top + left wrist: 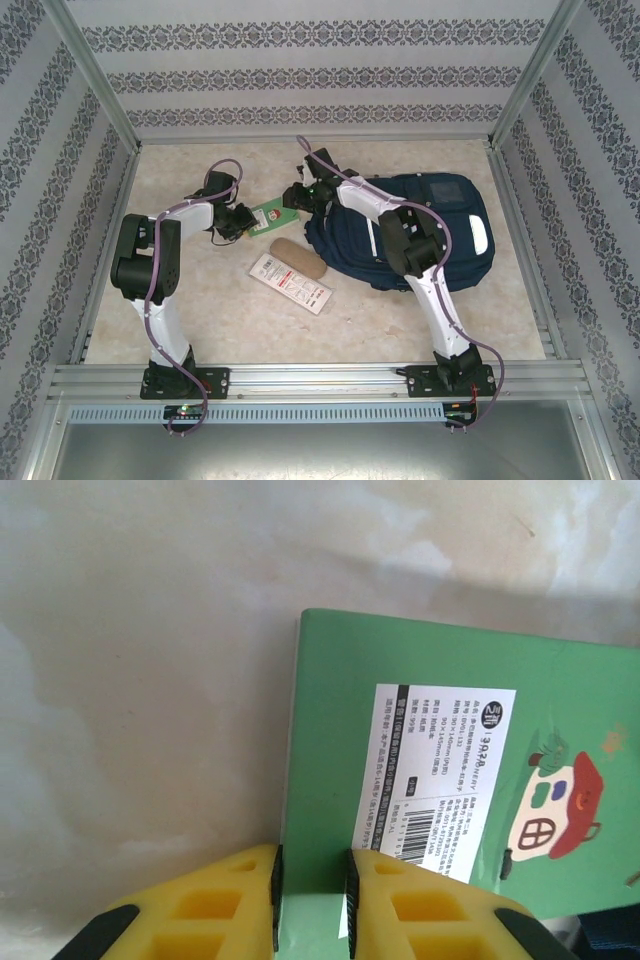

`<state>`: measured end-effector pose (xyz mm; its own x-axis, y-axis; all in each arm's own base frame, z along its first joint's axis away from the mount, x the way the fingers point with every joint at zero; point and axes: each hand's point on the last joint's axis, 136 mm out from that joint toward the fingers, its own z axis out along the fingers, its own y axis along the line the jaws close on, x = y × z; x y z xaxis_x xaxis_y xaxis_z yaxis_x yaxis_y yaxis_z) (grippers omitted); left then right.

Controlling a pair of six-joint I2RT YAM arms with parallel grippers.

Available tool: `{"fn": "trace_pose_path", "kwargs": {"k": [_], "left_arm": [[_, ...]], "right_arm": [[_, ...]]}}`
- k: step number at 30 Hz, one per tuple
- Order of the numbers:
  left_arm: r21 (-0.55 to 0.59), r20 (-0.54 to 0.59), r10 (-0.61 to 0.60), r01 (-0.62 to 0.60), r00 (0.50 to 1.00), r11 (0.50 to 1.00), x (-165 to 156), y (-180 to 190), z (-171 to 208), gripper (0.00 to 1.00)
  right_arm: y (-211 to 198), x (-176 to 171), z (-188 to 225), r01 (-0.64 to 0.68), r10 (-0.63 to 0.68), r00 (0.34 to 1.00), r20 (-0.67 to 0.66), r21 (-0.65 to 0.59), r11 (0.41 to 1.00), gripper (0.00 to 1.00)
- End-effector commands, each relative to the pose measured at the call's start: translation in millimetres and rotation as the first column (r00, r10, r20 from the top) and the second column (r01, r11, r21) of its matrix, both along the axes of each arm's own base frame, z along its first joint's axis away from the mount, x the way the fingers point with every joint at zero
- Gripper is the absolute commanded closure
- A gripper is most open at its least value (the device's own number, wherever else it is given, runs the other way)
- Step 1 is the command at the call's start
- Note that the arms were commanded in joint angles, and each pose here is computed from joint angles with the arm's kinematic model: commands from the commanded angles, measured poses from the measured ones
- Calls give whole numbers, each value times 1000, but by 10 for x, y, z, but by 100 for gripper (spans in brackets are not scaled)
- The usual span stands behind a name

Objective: Pack the student bag

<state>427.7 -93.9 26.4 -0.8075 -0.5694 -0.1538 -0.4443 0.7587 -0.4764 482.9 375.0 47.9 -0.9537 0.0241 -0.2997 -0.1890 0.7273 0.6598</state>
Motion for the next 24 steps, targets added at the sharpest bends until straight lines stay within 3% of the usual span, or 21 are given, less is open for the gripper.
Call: {"fn": "trace_pose_path", "kwargs": {"k": [1,6,17,21,24], "left_arm": [[8,-49,-50,50,998,999,-62,-72,-198,76],[17,-44,-63,64,997,998,-55,-59,-174,76],[-6,-19,-90,90,996,996,-28,-109,-111,76],[-5,-16,-100,100,995,995,-31,-114,-92,76],[-10,-16,-104,104,994,995,-38,-121,-80,76]], "right_arm": [[607,-532,884,-234,237,971,30,318,919,61],[614,-580,1001,-246,252,967,29,350,904,62],[589,-711,399,-225,243,967,-80,188,956,60],[636,-795,408,-287,289,957,-10,101,953,61],[742,-830,619,-320,309,947,93,141,937,61]]}}
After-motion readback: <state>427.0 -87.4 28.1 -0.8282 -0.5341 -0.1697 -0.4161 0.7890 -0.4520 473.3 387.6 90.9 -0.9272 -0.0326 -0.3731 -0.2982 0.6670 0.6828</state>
